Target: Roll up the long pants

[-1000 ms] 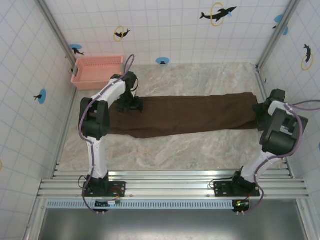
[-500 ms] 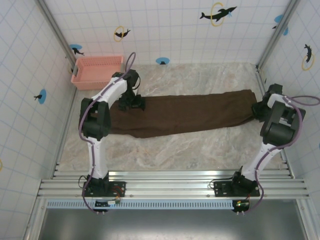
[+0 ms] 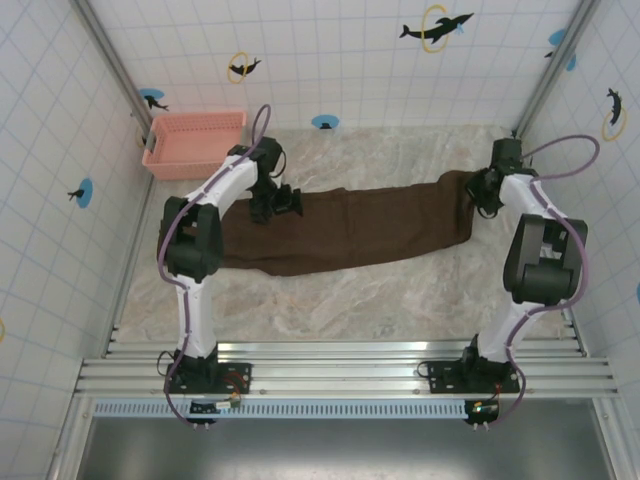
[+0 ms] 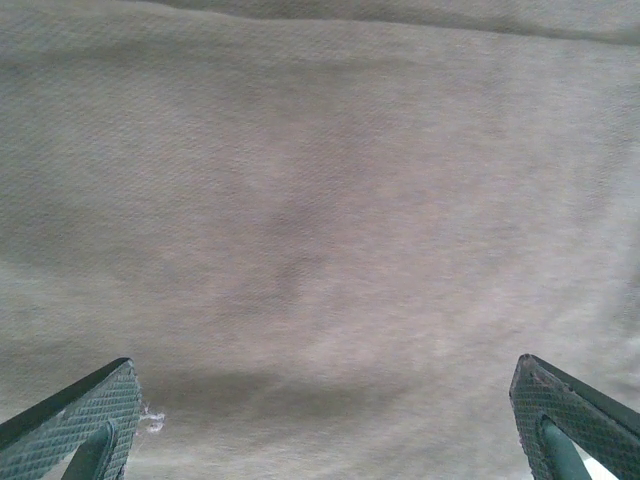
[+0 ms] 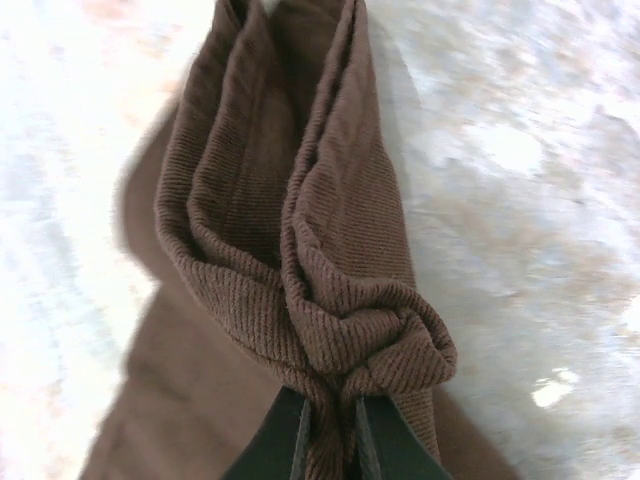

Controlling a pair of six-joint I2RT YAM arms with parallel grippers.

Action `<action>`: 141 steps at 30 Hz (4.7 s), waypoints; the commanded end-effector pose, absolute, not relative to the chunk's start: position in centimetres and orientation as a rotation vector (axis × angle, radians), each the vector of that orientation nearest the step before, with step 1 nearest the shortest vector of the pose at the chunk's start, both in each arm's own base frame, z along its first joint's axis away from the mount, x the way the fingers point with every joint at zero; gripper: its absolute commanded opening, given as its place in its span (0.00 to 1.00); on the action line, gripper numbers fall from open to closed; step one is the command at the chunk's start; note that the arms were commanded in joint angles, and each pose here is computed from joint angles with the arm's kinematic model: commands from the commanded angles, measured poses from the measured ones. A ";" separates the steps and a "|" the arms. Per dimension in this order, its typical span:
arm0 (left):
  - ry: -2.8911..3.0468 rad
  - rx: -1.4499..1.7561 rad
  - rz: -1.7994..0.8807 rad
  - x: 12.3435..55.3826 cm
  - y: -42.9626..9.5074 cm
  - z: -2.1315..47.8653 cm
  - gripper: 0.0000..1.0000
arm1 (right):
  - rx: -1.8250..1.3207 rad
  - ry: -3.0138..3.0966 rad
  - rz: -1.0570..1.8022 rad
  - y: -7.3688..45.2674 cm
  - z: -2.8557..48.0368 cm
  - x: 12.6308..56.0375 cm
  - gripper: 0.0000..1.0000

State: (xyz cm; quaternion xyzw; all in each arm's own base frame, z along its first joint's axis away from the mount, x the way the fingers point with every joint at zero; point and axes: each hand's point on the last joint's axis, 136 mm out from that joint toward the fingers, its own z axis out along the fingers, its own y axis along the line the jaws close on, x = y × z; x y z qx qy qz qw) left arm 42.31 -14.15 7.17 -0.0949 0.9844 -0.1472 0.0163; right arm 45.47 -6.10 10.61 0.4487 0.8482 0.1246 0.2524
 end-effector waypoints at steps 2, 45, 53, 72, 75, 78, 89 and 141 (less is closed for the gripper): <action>3.001 -0.255 -0.672 43.4 -19.3 9.9 0.97 | 1.117 2.129 0.376 -7.0 17.8 47.5 0.06; 2.922 -0.938 -1.139 47.4 -39.0 0.2 0.97 | 0.464 1.855 1.046 5.0 37.4 50.6 0.08; 2.764 -1.010 -1.352 51.4 -41.4 2.6 0.96 | 0.389 1.853 1.078 7.4 39.6 49.7 0.08; 2.400 -0.862 -1.201 51.4 -15.7 22.3 0.97 | -0.053 1.920 1.190 20.4 46.2 44.2 0.08; 2.437 -0.971 -1.120 46.4 -11.3 19.7 0.97 | -0.109 1.951 1.238 23.5 45.2 43.6 0.08; 2.478 -1.016 -1.111 42.7 -10.0 18.3 0.97 | -0.155 1.983 1.298 26.6 44.1 43.1 0.08; 2.627 -1.114 -1.119 36.8 -10.1 16.3 0.97 | -0.336 2.099 1.445 35.9 40.7 41.3 0.08; 2.139 -1.282 -1.459 43.3 -2.1 20.0 0.97 | -0.438 2.256 1.410 43.7 31.4 44.5 0.08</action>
